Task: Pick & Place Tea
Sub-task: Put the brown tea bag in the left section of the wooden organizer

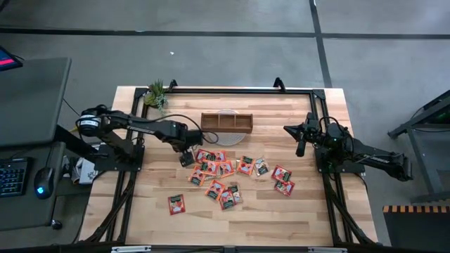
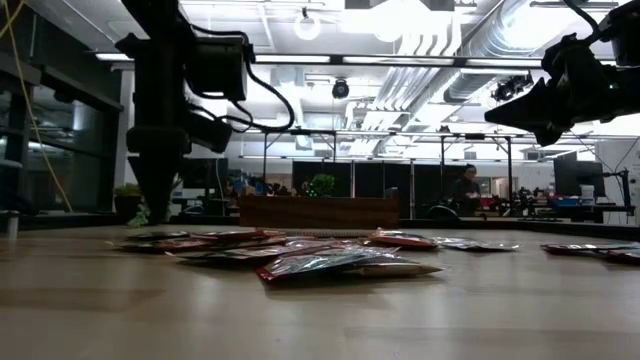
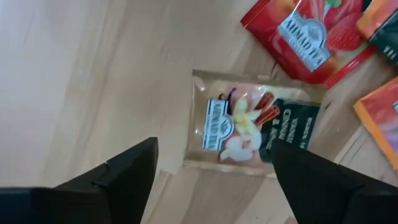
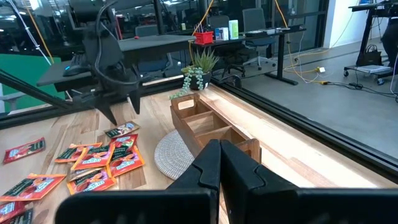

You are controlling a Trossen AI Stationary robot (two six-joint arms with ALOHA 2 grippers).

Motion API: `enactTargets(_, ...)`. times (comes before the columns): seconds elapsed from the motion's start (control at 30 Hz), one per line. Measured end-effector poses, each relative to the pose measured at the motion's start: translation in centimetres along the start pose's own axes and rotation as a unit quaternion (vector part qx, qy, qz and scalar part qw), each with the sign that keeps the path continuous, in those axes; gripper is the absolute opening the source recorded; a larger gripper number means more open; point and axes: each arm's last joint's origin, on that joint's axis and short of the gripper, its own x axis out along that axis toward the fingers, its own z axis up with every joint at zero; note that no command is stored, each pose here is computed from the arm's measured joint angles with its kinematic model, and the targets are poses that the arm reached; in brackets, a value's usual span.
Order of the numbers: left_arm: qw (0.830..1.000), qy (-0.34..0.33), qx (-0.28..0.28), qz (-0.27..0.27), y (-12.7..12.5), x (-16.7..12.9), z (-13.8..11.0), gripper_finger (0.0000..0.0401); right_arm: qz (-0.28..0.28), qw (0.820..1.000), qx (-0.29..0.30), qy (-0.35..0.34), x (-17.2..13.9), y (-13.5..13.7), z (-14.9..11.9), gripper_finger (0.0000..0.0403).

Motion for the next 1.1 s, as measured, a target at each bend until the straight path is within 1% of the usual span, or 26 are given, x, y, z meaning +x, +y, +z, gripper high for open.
enactTargets(0.17, 1.0, 0.002, -0.002, -0.006, -0.1, 0.2, 0.1, 0.031, 0.0, 1.0, 0.0, 0.0, 0.0, 0.0, 0.0, 0.0)
enactTargets(0.4, 1.0, -0.002, -0.002, 0.004, 0.0, 0.2, 0.1, 0.031, 0.0, 1.0, 0.0, 0.0, 0.0, 0.0, 0.0, 0.0)
enactTargets(0.6, 1.0, 0.003, -0.003, -0.01, 0.0, 0.2, 0.1, 0.031, 0.0, 1.0, 0.0, 0.0, 0.0, 0.0, 0.0, 0.0)
enactTargets(0.77, 1.0, 0.002, -0.004, -0.011, 0.0, 0.2, 0.1, 0.031, 0.0, 1.0, 0.0, 0.0, 0.0, 0.0, 0.0, 0.0)
enactTargets(0.97, 1.0, -0.003, -0.004, -0.018, 0.1, 1.5, -0.7, 0.031, 0.0, 1.0, 0.0, 0.0, 0.0, 0.0, 0.0, 0.0)
enactTargets(1.1, 1.0, -0.003, -0.005, -0.022, 0.1, 1.8, -0.9, 0.031, 0.0, 1.0, 0.0, 0.0, 0.0, 0.0, 0.0, 0.0)
